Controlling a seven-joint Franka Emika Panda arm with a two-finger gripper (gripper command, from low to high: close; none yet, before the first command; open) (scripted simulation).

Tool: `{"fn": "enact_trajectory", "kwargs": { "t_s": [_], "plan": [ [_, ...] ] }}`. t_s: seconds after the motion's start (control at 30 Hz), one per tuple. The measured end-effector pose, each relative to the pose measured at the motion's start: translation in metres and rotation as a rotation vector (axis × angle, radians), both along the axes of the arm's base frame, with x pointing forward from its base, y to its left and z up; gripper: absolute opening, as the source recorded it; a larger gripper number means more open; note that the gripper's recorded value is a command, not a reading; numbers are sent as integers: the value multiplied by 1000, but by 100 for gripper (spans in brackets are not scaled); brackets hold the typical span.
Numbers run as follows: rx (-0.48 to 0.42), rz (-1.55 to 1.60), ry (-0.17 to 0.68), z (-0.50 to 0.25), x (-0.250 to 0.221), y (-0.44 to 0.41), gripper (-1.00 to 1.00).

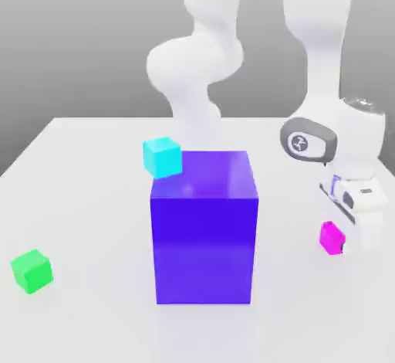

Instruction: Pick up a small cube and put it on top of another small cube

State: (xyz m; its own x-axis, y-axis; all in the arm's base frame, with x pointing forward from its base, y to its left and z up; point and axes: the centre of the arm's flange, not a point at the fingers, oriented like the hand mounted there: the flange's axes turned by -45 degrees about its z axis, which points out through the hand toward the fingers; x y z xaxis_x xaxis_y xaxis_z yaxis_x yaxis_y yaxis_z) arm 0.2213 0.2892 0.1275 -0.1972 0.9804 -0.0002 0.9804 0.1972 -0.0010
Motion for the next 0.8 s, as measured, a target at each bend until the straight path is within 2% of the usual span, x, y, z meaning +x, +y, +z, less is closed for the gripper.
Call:
{"fn": "enact_trajectory", "kwargs": {
  "t_s": [0.1,0.37,0.57,0.8],
  "plan": [
    [-1,0,-1,1,0,0,-100],
    [1,0,-9,62,8,4,-100],
    [-23,-40,-55,67,134,-34,-100],
    [-116,-93,-100,74,270,-169,-100]
  ]
}}
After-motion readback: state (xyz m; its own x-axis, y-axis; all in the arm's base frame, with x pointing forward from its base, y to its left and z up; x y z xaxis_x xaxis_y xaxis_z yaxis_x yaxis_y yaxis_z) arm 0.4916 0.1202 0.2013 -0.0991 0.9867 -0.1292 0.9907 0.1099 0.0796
